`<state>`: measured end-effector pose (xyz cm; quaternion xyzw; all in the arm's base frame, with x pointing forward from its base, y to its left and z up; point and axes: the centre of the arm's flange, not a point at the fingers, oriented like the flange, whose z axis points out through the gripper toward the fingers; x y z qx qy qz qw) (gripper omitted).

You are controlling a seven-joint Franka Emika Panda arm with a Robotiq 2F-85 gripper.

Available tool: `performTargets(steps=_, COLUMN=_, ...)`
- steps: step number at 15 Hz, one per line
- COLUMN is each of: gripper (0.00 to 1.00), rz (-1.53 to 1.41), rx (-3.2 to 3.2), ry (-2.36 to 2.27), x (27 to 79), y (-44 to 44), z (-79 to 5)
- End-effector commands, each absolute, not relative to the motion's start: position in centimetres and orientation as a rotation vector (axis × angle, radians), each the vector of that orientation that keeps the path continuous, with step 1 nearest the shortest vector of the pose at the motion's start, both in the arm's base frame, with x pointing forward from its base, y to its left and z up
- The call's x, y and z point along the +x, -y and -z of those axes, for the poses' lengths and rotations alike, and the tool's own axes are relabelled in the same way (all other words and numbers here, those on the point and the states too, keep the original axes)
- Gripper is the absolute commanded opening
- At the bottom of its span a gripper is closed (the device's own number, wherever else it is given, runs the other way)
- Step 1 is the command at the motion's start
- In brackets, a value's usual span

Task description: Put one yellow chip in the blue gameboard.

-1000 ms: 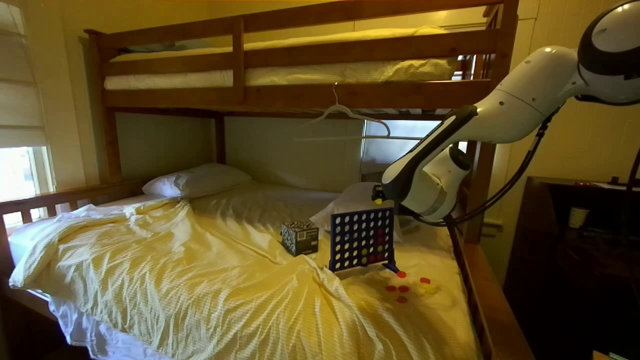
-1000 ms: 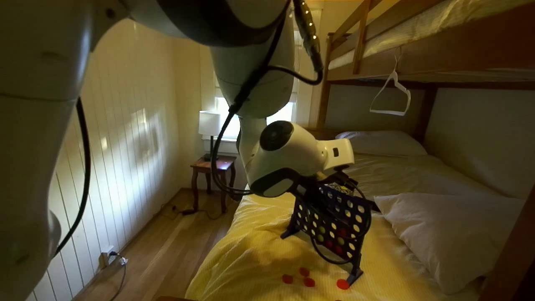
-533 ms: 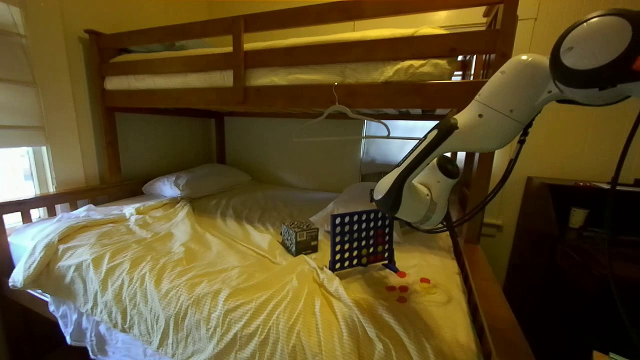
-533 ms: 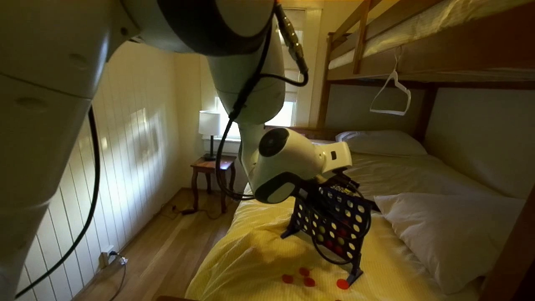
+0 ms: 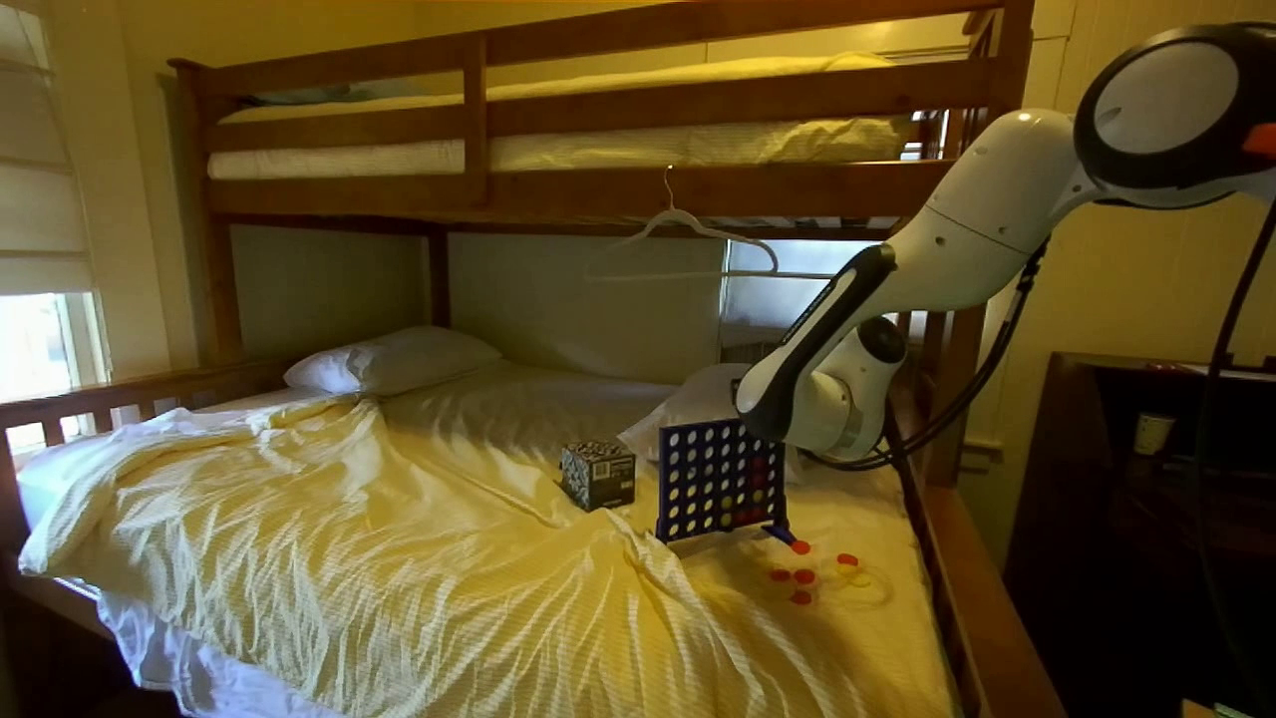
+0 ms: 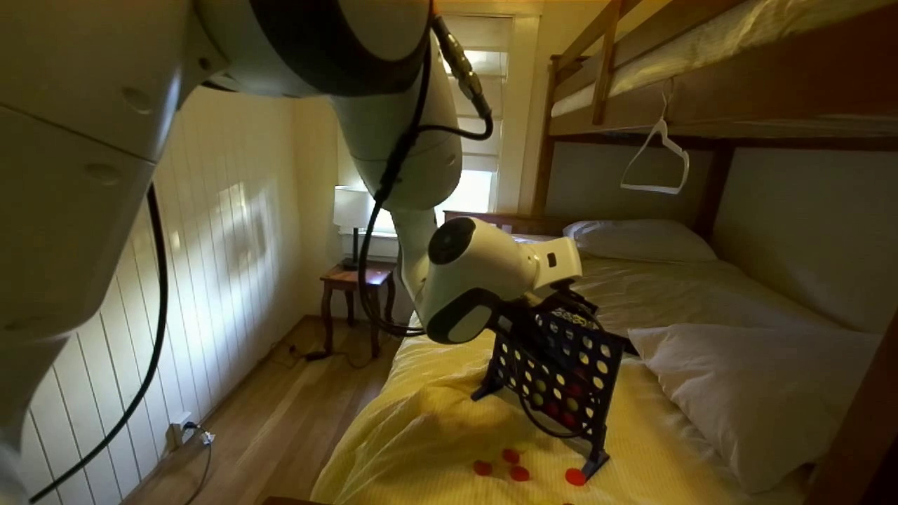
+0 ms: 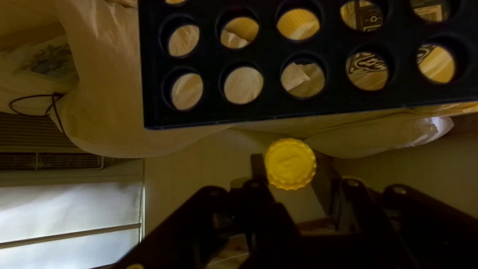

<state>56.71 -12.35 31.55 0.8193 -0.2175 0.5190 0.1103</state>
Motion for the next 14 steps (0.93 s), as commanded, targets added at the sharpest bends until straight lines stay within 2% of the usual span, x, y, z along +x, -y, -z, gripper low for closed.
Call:
performTargets(steps=1, gripper=0.10, rz=-1.527, rx=2.398, ry=0.650, x=57.5, y=12.3, z=-31.5)
performTargets(steps=14, gripper=0.10, rz=-1.487, rx=2.418, ry=0.626, x=55.6, y=12.0, z=-31.4)
